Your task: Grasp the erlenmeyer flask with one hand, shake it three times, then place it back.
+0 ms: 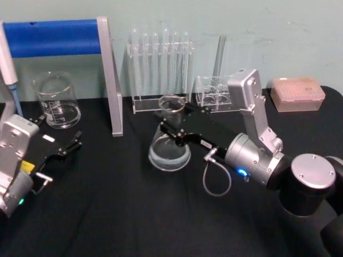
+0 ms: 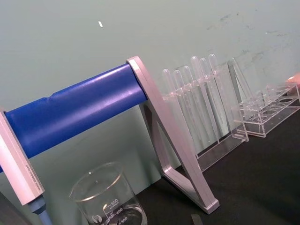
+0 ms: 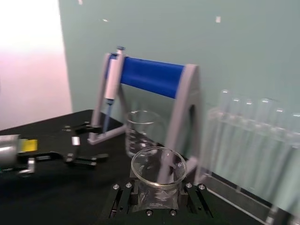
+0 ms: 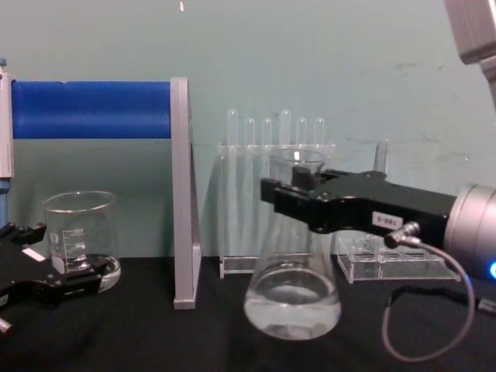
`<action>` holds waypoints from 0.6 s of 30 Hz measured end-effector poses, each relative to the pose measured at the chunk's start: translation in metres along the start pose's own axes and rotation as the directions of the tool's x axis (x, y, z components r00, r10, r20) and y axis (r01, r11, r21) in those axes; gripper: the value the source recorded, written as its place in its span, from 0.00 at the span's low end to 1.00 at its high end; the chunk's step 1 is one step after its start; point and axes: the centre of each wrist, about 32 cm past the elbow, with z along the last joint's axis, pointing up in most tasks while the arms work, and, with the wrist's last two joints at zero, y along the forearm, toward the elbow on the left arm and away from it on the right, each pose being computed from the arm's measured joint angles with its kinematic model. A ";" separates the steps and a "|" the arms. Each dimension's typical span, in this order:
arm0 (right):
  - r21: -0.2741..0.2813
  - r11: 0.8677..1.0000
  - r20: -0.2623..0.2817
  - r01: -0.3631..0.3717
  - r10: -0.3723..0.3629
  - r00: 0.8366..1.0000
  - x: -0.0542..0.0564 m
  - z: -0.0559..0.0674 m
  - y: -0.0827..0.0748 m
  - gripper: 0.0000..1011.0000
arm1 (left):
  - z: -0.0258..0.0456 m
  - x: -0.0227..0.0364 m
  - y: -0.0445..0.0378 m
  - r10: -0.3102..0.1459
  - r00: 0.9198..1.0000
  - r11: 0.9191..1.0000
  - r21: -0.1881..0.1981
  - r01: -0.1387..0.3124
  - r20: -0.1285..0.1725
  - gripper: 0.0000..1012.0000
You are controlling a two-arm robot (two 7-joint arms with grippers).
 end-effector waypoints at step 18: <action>-0.001 0.970 0.033 0.244 -0.243 0.969 0.047 0.001 -0.016 0.44 | 0.0000 0.0000 0.0000 0.000 1.000 1.000 0.000 0.000 0.000 0.99</action>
